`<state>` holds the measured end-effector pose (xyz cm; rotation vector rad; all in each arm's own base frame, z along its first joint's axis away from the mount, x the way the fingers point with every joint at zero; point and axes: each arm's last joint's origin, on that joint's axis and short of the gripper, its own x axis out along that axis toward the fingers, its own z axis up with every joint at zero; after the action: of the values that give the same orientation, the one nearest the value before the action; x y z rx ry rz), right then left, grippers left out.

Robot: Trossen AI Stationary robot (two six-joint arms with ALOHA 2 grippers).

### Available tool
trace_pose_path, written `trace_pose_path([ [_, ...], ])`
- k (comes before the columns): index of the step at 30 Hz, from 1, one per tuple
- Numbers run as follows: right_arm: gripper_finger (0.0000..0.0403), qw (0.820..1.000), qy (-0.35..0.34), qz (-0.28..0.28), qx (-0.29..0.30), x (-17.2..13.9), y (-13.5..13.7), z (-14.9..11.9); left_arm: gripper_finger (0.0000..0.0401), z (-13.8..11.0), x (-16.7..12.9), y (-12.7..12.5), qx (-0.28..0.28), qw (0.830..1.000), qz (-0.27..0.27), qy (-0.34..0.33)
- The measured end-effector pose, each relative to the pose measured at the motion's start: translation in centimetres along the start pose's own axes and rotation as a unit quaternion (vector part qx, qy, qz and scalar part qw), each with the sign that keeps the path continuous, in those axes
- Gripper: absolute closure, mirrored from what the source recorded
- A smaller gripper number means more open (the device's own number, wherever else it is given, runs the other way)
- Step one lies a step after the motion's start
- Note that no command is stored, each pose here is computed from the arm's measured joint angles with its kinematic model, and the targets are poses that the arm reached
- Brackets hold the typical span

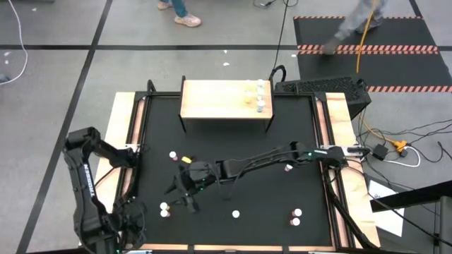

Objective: Pick and place medicine bottles onto shelf by color
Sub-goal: Put the yellow pill bottle on the shelf aligned with the other yellow pill bottles

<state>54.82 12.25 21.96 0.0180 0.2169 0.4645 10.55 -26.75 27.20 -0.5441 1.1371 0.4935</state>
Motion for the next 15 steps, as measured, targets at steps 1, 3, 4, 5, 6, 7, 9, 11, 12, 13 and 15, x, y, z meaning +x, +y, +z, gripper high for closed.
trace_pose_path([
  [1, 0.0196, 1.0, -0.002, 0.0, -0.003, 0.4, -0.1, -0.7, 0.0091, -0.1, 0.4, 0.0, 0.004, 1.0, 0.01, -0.007],
  [3, 0.0189, 1.0, -0.007, -0.002, -0.009, 1.2, -0.5, -2.2, 0.0091, -0.5, 1.6, 0.2, 0.011, 0.999, 0.027, -0.014],
  [4, 0.0185, 1.0, -0.005, -0.002, -0.01, 1.5, -0.6, -3.0, 0.0091, -0.7, 2.2, 0.4, 0.011, 0.999, 0.03, -0.015],
  [5, 0.0181, 1.0, 0.0, -0.003, -0.008, 1.7, -0.7, -3.6, 0.0091, -0.9, 2.9, 0.6, 0.005, 0.999, 0.031, -0.015],
  [6, 0.0177, 1.0, 0.011, -0.006, -0.002, 1.9, -0.8, -4.2, 0.0091, -1.1, 3.6, 0.8, -0.003, 0.999, 0.03, -0.012],
  [7, 0.0174, 1.0, 0.024, -0.015, 0.005, 2.0, -0.9, -4.8, 0.0091, -1.3, 4.2, 1.0, -0.015, 0.999, 0.029, -0.01],
  [9, 0.017, 0.998, 0.047, -0.031, 0.013, 2.0, -1.0, -5.4, 0.0091, -1.5, 5.1, 1.4, -0.043, 0.999, 0.025, -0.01],
  [11, 0.017, 0.997, 0.062, -0.043, 0.023, 1.8, -1.0, -5.4, 0.0091, -1.7, 5.6, 1.4, -0.063, 0.998, 0.012, -0.012],
  [12, 0.0171, 0.996, 0.067, -0.045, 0.031, 1.6, -1.0, -5.1, 0.0091, -1.7, 5.7, 1.3, -0.068, 0.998, 0.005, -0.014],
  [13, 0.0172, 0.996, 0.065, -0.045, 0.038, 1.5, -0.9, -4.6, 0.0091, -1.8, 5.8, 1.2, -0.072, 0.997, -0.003, -0.018],
  [15, 0.0174, 0.996, 0.058, -0.047, 0.046, 0.9, -0.9, -3.3, 0.0091, -1.8, 6.0, 1.1, -0.076, 0.997, -0.018, -0.03],
])
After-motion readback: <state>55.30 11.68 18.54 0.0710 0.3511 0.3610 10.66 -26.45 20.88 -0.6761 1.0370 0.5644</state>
